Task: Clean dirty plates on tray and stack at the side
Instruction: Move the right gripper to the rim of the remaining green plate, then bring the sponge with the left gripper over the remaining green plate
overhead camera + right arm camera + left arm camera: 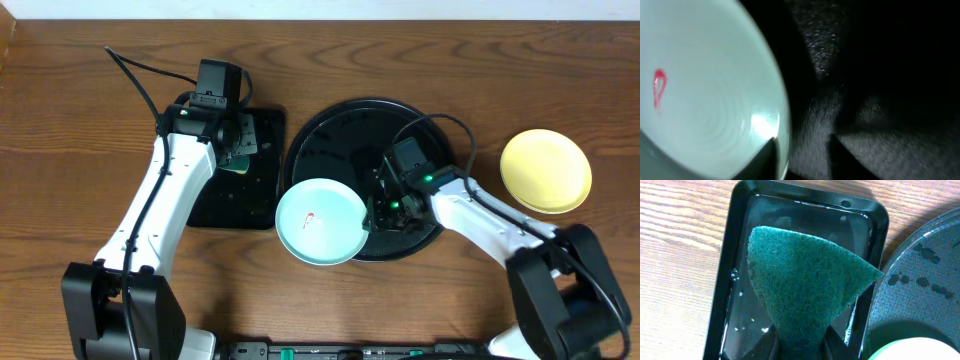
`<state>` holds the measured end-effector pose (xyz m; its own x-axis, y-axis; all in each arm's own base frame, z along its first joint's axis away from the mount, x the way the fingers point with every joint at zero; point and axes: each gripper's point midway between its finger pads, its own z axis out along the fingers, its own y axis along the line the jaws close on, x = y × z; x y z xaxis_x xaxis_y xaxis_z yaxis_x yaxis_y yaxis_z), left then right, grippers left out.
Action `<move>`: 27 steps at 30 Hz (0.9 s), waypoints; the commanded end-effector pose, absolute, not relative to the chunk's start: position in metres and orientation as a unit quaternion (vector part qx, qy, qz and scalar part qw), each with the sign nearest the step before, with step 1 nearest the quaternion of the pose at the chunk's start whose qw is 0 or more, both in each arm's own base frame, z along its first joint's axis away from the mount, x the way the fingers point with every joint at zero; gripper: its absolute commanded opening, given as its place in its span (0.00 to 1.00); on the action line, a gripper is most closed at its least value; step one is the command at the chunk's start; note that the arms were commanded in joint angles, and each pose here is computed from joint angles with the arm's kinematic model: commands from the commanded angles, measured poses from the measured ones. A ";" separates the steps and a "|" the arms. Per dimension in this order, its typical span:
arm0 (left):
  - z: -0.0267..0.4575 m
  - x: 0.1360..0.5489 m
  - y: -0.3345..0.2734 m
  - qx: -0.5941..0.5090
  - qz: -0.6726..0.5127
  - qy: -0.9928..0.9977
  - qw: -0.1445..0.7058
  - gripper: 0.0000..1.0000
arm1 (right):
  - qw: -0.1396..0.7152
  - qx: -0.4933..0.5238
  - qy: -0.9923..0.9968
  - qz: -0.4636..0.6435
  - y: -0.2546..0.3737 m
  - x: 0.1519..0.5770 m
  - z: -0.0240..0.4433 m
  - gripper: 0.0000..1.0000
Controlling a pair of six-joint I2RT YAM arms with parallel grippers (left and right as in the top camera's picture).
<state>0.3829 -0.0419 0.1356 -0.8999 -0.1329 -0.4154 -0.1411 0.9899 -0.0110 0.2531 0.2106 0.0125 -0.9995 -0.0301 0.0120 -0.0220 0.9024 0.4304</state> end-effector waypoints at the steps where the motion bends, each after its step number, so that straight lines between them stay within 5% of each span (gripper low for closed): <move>1: 0.131 0.382 -0.038 -0.078 0.017 0.975 0.206 0.10 | 0.009 -0.004 -0.974 -0.228 0.213 0.258 0.013 0.11; 3: 0.131 0.382 -0.038 -0.078 0.017 0.975 0.206 0.10 | -0.016 -0.009 -0.976 -0.218 0.208 0.269 0.016 0.01; 13: 0.131 0.381 -0.040 -0.077 0.011 0.976 0.205 0.10 | -0.177 -0.080 -0.979 -0.068 0.126 0.333 0.042 0.01; 27: 0.138 0.380 -0.109 -0.023 -0.145 0.970 0.194 0.08 | -0.187 -0.017 -0.982 -0.029 0.118 0.348 0.019 0.01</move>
